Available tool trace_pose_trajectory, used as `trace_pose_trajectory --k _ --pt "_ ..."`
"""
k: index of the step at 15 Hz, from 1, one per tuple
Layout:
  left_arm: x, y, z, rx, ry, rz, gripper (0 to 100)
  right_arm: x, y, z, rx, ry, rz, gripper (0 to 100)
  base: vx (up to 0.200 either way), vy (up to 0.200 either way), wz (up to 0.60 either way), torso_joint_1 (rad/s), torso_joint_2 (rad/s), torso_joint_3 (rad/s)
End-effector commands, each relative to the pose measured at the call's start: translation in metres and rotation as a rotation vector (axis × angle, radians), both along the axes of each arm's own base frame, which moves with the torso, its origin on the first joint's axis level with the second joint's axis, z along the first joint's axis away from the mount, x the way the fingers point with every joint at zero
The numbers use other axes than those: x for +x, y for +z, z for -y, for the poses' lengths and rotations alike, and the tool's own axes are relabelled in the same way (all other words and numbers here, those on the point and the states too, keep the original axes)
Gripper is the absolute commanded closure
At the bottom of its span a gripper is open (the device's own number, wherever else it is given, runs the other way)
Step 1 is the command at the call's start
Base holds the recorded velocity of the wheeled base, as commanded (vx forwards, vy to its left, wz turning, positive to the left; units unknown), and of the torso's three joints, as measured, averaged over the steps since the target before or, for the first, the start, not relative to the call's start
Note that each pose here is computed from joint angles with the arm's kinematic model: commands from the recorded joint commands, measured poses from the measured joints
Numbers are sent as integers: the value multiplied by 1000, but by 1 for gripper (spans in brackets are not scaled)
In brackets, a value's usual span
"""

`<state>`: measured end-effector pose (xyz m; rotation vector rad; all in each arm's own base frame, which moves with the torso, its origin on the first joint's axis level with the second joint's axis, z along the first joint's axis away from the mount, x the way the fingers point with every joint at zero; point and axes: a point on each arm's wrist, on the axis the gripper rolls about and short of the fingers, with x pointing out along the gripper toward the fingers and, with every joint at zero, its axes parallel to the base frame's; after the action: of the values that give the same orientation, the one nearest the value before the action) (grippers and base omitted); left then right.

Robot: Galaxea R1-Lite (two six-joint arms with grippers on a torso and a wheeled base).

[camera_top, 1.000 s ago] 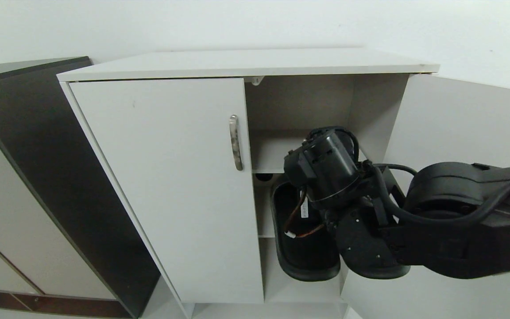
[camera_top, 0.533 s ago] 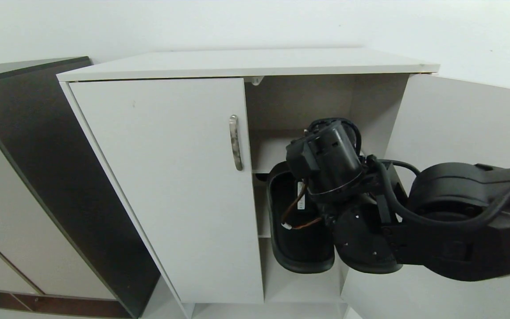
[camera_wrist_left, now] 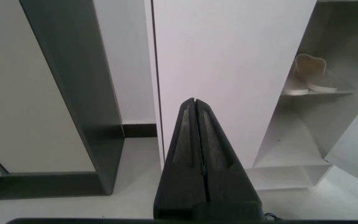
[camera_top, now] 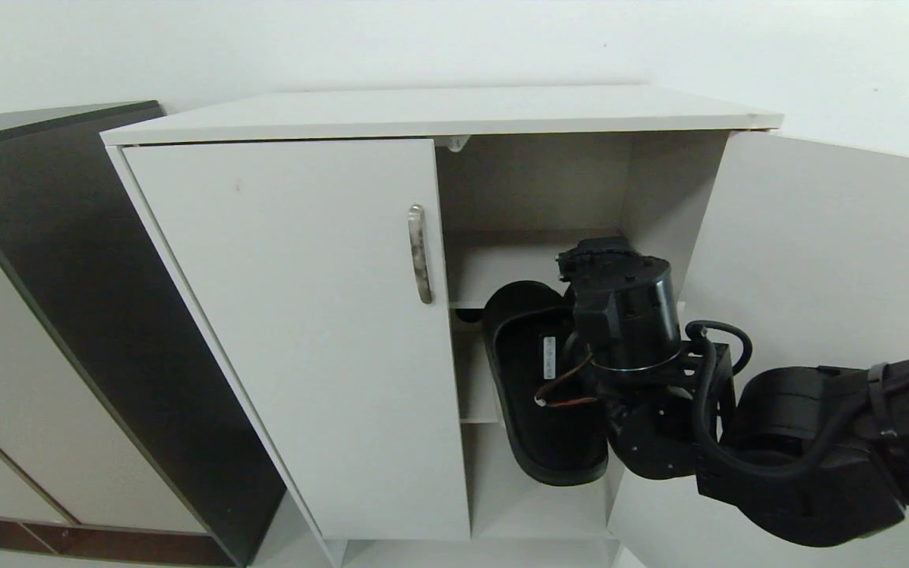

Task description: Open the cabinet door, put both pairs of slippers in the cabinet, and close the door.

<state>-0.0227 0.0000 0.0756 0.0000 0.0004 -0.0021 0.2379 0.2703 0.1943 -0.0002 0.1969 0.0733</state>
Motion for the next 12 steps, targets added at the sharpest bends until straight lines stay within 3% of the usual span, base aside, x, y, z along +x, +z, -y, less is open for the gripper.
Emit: trace_pose_trajectory --k 1,7,12 --pt "0 0 0 2 2 0 100 1 1 1 -1 -3 -1 100 0 0 0 0 0 0" --pt "0 0 0 2 2 -1 100 5 -4 1 -9 -14 -10 100 0 0 0 0 0 0" --pt "0 0 0 2 -1 -1 100 6 0 -1 -3 -11 0 100 200 0 0 -4 4 4"
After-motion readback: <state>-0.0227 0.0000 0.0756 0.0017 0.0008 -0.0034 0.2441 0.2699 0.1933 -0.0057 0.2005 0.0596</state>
